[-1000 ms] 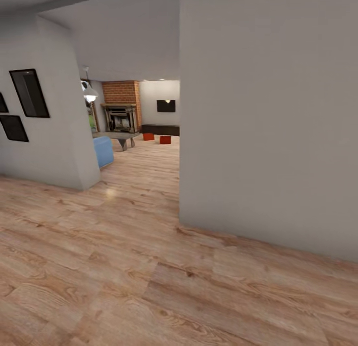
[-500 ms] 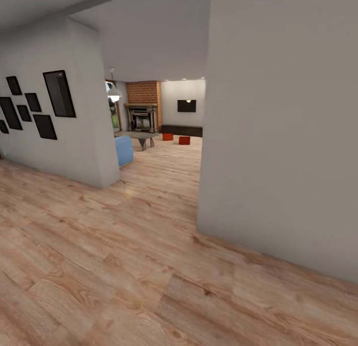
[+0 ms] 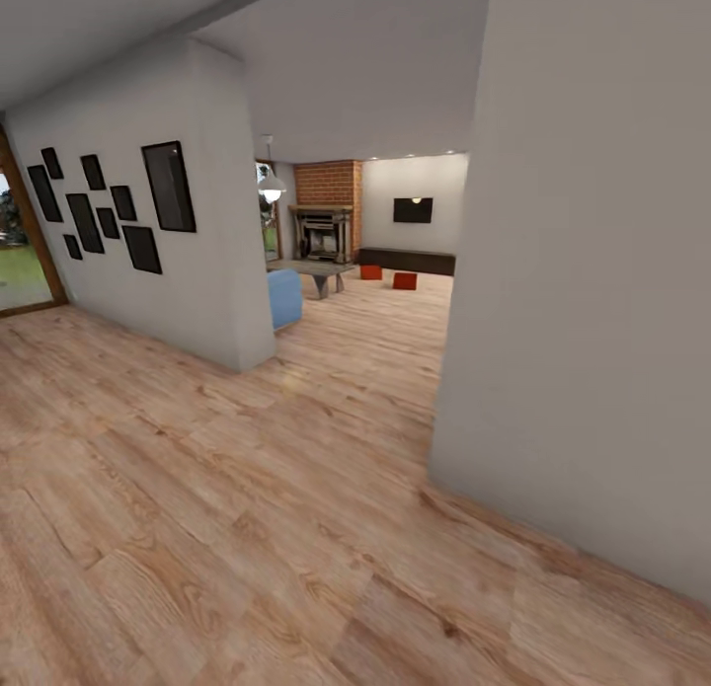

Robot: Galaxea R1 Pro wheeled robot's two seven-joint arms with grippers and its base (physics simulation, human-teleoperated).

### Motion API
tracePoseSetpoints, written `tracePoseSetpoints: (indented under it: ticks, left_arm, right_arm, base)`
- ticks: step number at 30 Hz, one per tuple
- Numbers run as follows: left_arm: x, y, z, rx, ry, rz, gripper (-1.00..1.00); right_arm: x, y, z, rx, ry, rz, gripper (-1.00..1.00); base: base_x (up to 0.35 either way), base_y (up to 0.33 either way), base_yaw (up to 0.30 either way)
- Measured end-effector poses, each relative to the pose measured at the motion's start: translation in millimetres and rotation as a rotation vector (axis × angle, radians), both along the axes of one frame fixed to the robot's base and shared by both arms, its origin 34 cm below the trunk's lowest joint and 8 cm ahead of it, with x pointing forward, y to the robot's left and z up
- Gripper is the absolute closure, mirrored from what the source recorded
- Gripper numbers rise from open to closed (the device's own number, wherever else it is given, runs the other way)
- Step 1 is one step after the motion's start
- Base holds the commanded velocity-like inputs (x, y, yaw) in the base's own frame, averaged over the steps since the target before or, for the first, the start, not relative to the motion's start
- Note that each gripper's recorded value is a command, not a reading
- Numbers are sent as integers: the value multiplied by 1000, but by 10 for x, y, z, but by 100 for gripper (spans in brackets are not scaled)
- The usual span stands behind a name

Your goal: Move the two storage containers from the living room to the garage. In the garage, place one container on the floor and stack the other container on top of it (either order is fine).

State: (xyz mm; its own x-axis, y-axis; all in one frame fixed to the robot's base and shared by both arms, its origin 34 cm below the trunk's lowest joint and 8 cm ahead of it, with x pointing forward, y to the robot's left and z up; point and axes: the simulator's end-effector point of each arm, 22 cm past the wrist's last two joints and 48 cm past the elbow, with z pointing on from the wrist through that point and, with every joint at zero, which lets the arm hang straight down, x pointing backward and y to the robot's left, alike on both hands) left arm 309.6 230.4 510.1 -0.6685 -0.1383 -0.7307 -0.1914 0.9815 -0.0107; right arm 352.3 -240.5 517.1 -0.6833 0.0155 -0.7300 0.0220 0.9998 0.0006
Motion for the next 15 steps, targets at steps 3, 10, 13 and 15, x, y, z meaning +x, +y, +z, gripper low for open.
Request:
tracePoseSetpoints:
  ticks: [3,10,13,15]
  left_arm:
    - [0,1,0,0,0,0,-100]
    - [0,1,0,0,0,1,-100]
    - [0,2,0,0,0,1,-100]
    - [0,0,0,0,0,0,-100]
  right_arm:
    - [1,0,1,0,0,0,-100]
    - [-1,0,-1,0,0,0,-100]
    - [2,0,1,0,-1,0,-100]
    - [2,0,1,0,0,0,-100]
  base:
    - [326,0,227]
    - [326,0,222]
    - [326,0,195]
    - [326,0,104]
